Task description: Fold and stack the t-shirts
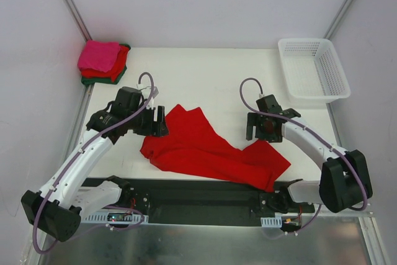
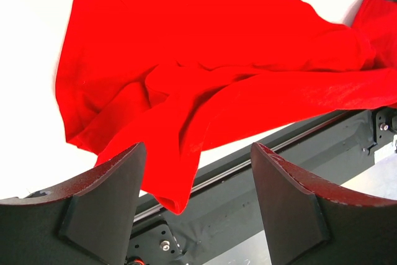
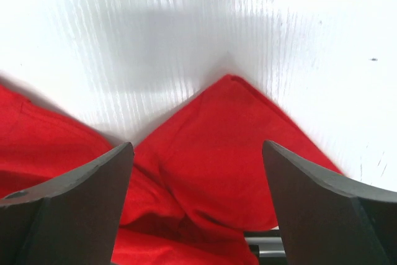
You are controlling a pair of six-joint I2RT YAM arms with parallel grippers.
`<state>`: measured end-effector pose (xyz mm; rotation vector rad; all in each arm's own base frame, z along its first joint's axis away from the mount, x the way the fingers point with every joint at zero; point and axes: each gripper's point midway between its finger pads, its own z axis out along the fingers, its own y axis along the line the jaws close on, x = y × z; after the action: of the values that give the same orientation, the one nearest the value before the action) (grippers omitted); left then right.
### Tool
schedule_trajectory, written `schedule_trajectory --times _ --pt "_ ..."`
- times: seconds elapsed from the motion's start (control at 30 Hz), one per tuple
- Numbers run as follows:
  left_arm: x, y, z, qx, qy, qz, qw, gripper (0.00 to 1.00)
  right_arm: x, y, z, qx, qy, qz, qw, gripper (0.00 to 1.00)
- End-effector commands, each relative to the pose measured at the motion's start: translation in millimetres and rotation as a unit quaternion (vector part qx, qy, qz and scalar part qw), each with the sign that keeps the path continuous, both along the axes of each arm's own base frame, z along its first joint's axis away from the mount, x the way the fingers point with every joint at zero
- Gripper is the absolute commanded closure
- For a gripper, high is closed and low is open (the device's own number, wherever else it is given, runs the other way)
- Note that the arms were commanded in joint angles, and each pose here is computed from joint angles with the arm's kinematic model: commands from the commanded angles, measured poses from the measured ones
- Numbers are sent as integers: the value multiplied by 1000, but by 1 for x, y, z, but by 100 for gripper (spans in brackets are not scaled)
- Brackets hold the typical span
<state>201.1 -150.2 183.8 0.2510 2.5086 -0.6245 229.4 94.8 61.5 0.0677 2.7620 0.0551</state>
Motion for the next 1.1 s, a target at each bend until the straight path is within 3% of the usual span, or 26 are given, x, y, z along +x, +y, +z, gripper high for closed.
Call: schedule_trajectory --times 0.0,0.5,0.93,1.07 --pt "-3 2 2 -7 -9 3 1000 32 18 1 5 4 -15 7 1000 12" --pt "-3 3 0 -4 -11 5 1000 32 26 -2 -26 2 18 3 1000 16" --pt "-4 6 -3 4 -12 9 1000 32 27 -1 -33 4 31 10 999 58" --pt "-3 6 -3 4 -12 8 1000 32 26 -1 -35 2 33 11 999 64"
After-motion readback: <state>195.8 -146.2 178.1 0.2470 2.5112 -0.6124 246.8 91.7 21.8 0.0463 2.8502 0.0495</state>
